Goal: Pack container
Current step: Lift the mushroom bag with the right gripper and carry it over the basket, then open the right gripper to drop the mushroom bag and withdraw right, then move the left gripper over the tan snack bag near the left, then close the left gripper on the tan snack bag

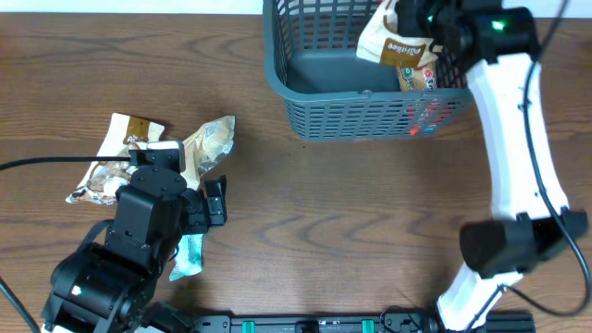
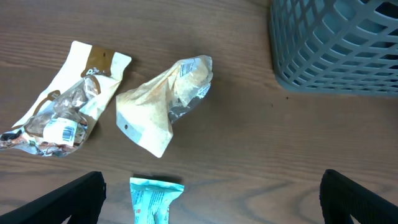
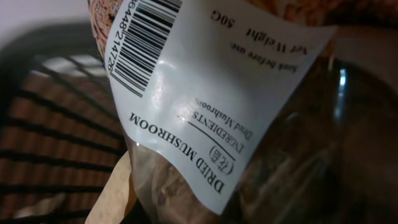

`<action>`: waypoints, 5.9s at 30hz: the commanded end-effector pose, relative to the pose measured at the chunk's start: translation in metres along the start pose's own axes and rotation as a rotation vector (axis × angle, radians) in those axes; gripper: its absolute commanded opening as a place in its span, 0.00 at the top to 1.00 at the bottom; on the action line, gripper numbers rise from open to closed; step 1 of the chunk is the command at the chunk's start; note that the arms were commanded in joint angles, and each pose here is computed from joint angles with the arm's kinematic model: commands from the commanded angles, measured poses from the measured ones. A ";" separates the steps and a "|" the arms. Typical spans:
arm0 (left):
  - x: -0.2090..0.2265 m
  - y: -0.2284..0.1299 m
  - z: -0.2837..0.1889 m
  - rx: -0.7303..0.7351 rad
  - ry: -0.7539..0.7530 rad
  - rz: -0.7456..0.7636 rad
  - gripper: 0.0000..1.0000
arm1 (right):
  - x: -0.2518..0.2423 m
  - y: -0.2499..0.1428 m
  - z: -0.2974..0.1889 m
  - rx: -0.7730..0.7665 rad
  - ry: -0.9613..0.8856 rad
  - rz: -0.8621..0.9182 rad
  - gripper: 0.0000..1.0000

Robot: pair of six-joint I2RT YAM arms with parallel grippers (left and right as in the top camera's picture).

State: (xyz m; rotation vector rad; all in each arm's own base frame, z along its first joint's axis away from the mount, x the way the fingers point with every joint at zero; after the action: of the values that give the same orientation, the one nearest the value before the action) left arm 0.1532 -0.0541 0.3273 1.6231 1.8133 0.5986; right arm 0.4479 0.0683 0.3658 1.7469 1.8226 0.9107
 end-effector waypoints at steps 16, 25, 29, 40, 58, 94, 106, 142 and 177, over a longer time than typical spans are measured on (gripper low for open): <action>0.001 0.004 -0.004 -0.018 0.007 0.000 0.02 | -0.018 -0.031 0.075 0.182 -0.022 -0.059 0.55; 0.001 0.004 -0.004 -0.018 0.007 0.000 0.01 | -0.027 -0.026 0.074 0.158 -0.033 -0.045 0.22; 0.001 0.004 -0.004 -0.018 0.007 0.000 0.01 | -0.028 -0.011 0.061 0.099 -0.008 -0.040 0.01; 0.001 0.004 -0.004 -0.018 0.007 0.000 0.01 | -0.008 0.061 -0.031 -0.202 0.200 -0.066 0.01; 0.001 0.004 -0.004 -0.019 0.007 -0.001 0.01 | -0.152 0.052 -0.153 -0.265 -0.355 0.194 0.01; 0.026 0.067 0.097 -0.185 0.305 -0.764 0.01 | -0.263 -0.025 -0.206 -0.060 -0.487 0.591 0.01; 0.035 0.066 0.144 0.080 0.160 -1.144 0.01 | -0.263 -0.025 -0.206 -0.060 -0.486 0.591 0.01; 0.052 0.035 0.258 0.175 0.408 -2.034 0.01 | -0.263 -0.025 -0.206 -0.060 -0.486 0.591 0.01; 0.064 0.045 0.263 0.286 0.683 -2.039 0.01 | -0.263 -0.025 -0.206 -0.060 -0.487 0.591 0.01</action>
State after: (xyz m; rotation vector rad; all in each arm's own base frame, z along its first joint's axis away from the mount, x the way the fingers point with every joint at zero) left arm 0.3625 0.0012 0.1743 -0.8492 2.8305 -0.1935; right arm 0.3121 -0.2252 0.4489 2.2814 0.9928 0.6219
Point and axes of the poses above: each gripper's point midway between its finger pads, its own z axis out along the fingers, its own x axis along the line the jaws close on, y = z × x, the point moved 10 cm from there along -z, back along the fingers, and after that the axes turned 3 degrees about -z, right-handed, at the moved point
